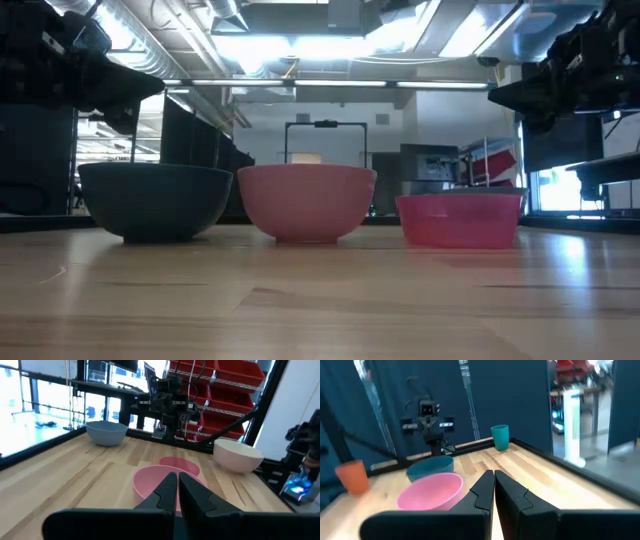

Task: Nest bowls inside each other
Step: Stack the light blue bowl on top of the light pink bowl

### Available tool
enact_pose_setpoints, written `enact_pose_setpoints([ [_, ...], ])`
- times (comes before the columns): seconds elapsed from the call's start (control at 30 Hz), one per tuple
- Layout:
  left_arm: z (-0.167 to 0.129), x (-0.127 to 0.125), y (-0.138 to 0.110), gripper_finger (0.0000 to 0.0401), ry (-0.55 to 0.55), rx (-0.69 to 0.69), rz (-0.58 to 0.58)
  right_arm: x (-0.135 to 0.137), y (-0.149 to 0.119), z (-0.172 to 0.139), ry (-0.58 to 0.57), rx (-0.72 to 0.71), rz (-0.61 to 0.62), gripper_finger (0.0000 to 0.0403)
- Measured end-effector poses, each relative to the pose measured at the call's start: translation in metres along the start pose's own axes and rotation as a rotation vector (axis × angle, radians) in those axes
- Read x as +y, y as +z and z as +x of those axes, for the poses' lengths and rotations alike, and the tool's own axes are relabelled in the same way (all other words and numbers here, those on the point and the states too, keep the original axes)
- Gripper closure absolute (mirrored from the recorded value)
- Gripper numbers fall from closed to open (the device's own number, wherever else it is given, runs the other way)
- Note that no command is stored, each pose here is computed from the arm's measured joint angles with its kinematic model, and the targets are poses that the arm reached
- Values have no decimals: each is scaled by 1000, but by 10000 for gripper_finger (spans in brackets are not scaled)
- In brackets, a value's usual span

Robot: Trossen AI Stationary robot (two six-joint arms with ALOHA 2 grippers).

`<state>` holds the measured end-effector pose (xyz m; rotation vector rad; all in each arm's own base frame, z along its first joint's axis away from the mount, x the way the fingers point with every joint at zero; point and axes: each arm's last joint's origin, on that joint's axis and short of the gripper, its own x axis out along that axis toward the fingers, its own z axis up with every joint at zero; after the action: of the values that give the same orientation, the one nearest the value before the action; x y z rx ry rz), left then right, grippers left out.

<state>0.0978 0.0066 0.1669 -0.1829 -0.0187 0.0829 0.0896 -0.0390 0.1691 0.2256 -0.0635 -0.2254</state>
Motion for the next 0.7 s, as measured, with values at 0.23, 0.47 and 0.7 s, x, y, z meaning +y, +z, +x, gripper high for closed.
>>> enact_pose_setpoints([
  [0.23, 0, 0, 5, 401, 22, -49, -71, -1, 2, 0, -35, -27, 212, 402],
  [0.47, -1, -2, 23, 401, 58, -70, -76, 12, 53, 1, -15, -54, 248, 402],
  [0.7, 3, -5, 43, 401, 78, -47, -79, 23, 125, 29, -15, 29, 209, 403],
])
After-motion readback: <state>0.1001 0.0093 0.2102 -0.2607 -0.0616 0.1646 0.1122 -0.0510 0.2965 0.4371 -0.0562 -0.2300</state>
